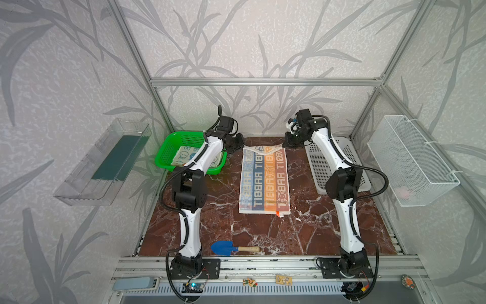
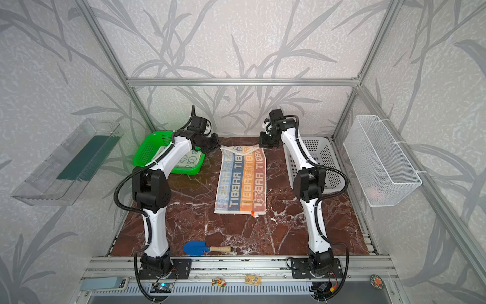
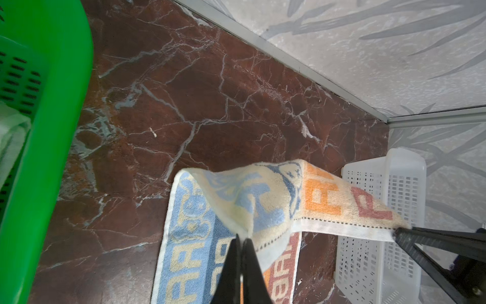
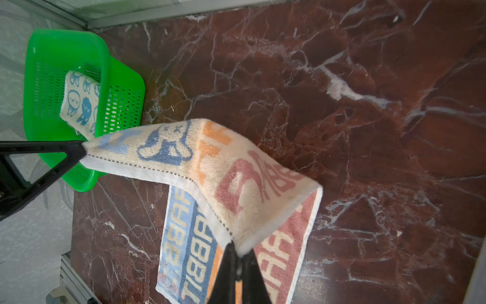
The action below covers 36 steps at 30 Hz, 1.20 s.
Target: Fold and stack the towels
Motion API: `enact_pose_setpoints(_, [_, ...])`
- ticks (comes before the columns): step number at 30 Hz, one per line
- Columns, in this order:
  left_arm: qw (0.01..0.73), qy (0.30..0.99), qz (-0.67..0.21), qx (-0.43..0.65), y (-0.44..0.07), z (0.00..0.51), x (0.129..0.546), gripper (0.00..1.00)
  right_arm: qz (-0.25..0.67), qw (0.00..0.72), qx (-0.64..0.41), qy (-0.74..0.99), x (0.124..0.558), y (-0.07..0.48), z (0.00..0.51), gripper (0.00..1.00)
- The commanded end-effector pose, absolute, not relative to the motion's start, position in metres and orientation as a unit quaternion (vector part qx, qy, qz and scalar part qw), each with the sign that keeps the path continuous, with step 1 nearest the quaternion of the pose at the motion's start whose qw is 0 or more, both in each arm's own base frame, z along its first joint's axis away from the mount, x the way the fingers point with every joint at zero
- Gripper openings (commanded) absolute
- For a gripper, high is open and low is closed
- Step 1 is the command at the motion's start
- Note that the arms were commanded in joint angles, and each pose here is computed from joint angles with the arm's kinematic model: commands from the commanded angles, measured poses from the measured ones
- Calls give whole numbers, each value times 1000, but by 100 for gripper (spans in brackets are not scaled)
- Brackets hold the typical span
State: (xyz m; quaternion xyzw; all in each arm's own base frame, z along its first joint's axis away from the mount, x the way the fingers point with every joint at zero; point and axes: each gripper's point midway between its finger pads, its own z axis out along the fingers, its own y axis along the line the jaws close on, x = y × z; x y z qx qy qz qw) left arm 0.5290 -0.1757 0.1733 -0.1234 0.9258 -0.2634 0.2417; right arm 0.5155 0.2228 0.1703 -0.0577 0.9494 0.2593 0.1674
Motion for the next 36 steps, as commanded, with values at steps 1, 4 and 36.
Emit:
enact_pose_setpoints(1, [237,928,-268,-106,-174,173,521,0,274,146,-66,948,496,231,168,0])
enact_pose_setpoints(4, [220,936,-253,-106,-169,153,506,0,275,133,-57,950,480,230,148,0])
enact_pose_setpoints(36, [107,957,-236,-134,-168,28,323,0,243,20,-66,968,295,217,24,0])
